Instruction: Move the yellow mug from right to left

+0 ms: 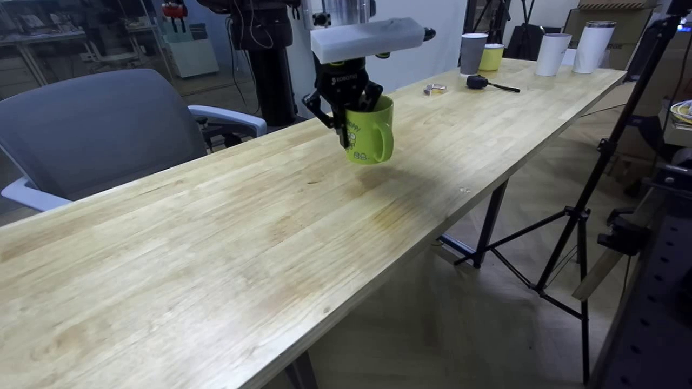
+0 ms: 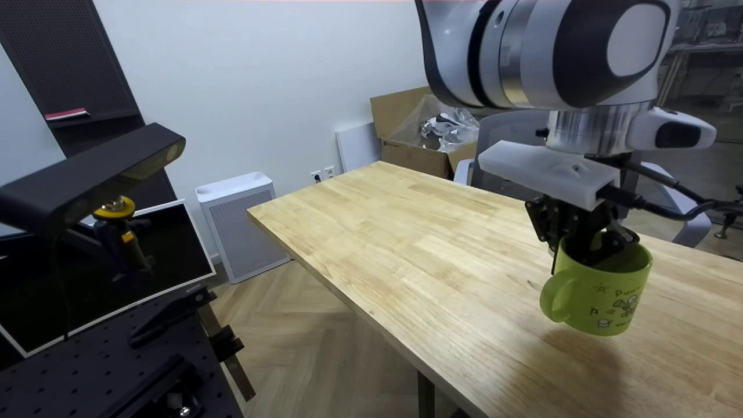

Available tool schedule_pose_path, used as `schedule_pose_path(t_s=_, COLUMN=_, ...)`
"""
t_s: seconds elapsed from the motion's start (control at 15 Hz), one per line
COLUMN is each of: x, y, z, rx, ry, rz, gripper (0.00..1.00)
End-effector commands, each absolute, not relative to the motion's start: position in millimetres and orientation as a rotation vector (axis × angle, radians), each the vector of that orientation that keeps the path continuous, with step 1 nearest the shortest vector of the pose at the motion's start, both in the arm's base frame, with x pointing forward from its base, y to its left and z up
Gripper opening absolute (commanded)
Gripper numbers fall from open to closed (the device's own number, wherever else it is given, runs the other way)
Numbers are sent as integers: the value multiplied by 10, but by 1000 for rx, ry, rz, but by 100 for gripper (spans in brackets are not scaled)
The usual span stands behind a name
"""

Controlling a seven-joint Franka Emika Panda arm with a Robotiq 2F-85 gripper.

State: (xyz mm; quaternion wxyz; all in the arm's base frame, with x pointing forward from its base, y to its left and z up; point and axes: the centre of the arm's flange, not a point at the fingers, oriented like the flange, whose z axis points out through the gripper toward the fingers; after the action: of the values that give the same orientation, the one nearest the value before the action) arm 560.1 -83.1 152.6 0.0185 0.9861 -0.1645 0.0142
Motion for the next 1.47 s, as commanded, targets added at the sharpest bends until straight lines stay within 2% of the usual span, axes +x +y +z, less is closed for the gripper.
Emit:
schedule_pose_path(t_s=0.0, x=5766, y=-748, z=1705, rx=3097, ry=-547, rz=35, gripper=2)
schedule_pose_path(t_s=0.53, x=5819, y=79, z=1648, rx=3161, ry=-379, rz=11, gripper=2)
schedule_pose_path(t_s=1.07, x=5643, y=1019, z=1387, rx=3180, ry=-126, rz=-43, gripper=2)
schedule_pose_path(t_s=1.4, x=5529, y=1311, z=1169, rx=3155, ry=-4, rz=-7, gripper=2)
